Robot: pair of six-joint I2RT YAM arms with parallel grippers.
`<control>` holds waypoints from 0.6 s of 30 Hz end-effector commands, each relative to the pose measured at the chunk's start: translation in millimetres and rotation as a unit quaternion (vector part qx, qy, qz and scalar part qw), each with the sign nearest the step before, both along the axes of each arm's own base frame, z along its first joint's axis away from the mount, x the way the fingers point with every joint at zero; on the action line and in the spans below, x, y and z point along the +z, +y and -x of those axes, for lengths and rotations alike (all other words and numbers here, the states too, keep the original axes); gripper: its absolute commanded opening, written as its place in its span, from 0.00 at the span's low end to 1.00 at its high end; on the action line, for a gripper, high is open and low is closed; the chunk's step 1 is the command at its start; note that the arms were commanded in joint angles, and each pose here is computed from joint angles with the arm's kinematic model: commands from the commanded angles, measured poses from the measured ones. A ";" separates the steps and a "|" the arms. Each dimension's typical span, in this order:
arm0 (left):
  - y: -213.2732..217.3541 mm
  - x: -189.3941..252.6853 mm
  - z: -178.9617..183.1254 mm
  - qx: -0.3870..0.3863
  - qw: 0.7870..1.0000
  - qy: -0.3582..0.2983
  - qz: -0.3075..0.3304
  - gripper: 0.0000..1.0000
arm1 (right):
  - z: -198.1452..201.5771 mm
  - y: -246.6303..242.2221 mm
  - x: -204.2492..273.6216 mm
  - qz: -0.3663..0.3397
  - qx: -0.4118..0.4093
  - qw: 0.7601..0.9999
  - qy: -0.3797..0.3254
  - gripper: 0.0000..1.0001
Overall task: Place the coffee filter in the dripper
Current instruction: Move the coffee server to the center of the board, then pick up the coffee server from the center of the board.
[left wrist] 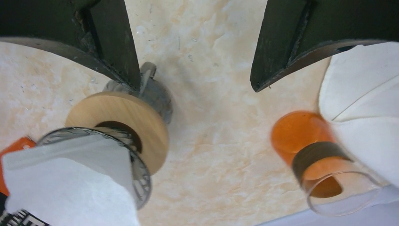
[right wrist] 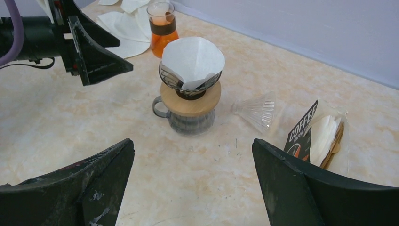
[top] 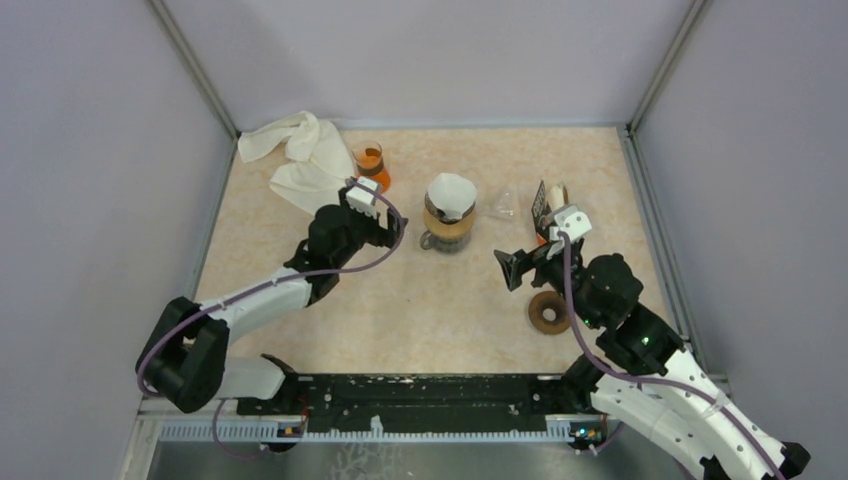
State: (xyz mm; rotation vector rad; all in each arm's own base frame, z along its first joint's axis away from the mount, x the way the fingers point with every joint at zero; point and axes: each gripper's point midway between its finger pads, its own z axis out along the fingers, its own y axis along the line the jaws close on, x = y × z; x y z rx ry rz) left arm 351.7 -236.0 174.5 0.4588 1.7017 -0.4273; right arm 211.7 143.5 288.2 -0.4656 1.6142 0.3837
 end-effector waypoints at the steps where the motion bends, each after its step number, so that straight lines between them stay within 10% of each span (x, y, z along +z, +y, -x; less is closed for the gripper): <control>1: 22.8 10.9 -9.4 0.031 0.998 0.044 0.042 0.92 | -3.1 -4.2 13.8 -0.017 -0.013 0.999 -0.026 0.96; 18: 85.1 34.5 -93.9 0.167 0.962 0.137 0.169 0.97 | -3.3 -11.8 12.7 -0.024 -0.030 0.999 -0.035 0.96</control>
